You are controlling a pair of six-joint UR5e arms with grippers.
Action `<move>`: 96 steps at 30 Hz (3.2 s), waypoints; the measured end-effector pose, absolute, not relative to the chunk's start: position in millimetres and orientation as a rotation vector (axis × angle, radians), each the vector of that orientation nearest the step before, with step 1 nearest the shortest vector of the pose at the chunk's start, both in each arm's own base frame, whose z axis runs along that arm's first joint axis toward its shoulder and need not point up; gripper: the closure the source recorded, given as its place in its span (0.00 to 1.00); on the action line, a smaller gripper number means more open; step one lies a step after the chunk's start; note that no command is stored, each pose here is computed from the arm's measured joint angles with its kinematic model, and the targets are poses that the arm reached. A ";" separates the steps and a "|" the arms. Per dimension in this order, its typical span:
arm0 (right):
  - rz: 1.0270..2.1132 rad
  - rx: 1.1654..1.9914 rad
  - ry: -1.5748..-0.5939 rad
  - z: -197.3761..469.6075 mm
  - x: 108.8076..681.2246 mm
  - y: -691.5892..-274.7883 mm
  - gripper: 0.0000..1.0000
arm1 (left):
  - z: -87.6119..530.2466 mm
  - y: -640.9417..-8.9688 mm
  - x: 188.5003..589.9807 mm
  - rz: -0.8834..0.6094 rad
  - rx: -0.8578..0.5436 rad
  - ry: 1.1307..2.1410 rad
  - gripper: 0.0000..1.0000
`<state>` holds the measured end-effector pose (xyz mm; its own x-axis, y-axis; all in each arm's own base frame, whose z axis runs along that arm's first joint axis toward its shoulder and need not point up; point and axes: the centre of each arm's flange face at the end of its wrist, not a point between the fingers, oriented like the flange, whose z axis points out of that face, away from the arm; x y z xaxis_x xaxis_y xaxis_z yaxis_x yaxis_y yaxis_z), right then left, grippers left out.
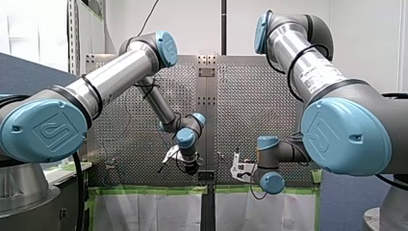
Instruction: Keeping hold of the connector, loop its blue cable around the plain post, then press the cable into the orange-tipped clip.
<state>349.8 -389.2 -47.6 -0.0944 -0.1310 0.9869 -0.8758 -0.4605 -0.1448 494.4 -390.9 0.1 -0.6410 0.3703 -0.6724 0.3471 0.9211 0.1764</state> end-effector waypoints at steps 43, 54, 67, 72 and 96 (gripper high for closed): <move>1.590 1.817 -1.075 -51.2 362.5 -396.1 0.98 | -33.2 -388.2 471.2 -0.023 0.192 2.169 0.00; 1.545 1.814 -1.091 -52.4 353.1 -402.7 0.98 | -32.9 -387.4 473.5 0.012 0.176 2.130 0.76; 1.528 1.800 -1.108 -53.0 345.1 -408.8 0.98 | -32.6 -396.2 472.5 -0.044 0.168 2.105 1.00; 1.517 1.786 -1.120 -52.9 340.6 -412.7 0.98 | -33.5 -394.0 460.8 -0.029 0.151 2.096 1.00; 1.495 1.708 -1.158 -47.0 319.4 -446.7 0.98 | 17.5 -417.0 423.8 -0.044 0.074 1.915 1.00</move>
